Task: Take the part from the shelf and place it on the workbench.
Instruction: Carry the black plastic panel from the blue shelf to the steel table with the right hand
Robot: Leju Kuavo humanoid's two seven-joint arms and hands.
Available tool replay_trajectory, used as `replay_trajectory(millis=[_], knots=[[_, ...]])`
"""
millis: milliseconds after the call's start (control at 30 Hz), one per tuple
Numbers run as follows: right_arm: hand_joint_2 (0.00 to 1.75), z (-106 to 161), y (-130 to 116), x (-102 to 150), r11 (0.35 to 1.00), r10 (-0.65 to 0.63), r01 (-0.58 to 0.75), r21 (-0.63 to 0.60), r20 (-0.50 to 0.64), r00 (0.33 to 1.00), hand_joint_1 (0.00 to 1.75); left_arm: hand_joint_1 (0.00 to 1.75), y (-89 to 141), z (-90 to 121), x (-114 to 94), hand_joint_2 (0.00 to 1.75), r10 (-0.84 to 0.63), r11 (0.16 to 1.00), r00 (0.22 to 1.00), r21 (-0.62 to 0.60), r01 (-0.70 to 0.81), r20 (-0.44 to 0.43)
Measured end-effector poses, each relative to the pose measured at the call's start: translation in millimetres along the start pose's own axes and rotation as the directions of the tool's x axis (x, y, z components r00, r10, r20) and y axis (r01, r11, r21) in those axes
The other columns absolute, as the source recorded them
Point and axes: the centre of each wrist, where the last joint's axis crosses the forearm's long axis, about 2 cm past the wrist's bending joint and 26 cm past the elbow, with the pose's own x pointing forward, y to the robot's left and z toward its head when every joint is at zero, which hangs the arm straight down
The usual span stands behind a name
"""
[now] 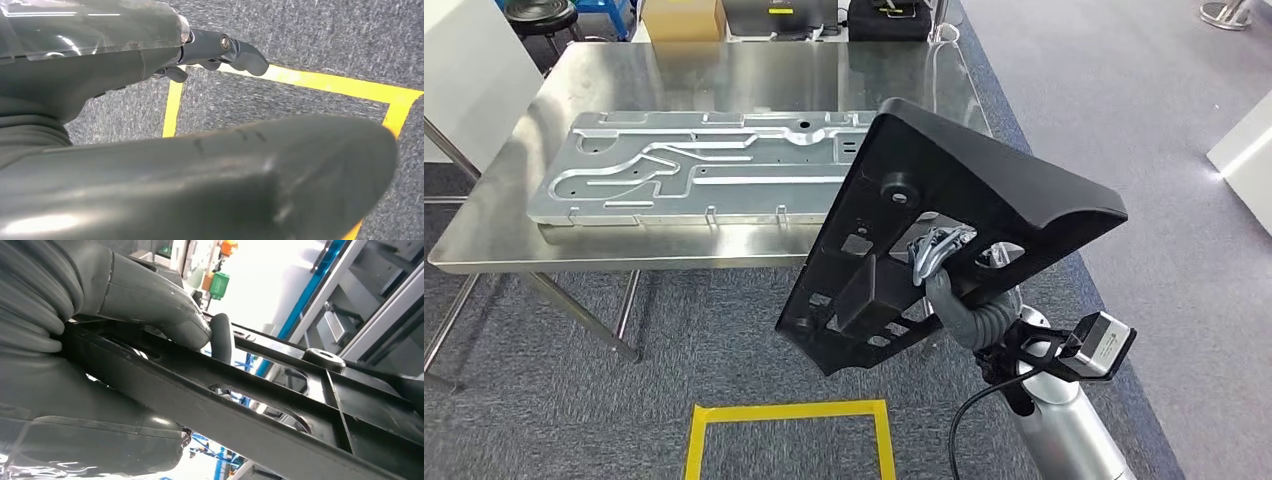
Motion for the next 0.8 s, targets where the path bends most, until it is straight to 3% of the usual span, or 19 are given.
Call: replay_trajectory(millis=[567,800], knots=[[1.75,3,2,4,1.0,-0.008,0.008,0.0,0.015,1.0,1.75,0.0,-4,1,-2,0.0,0.01,1.0,1.0,-0.004,-0.01,-0.002],[1.75,-3,3,12,1.0,-0.009,0.008,0.005,0.071,0.997,1.75,0.0,-3,2,-4,0.0,0.004,1.0,1.0,-0.003,-0.004,-0.007]])
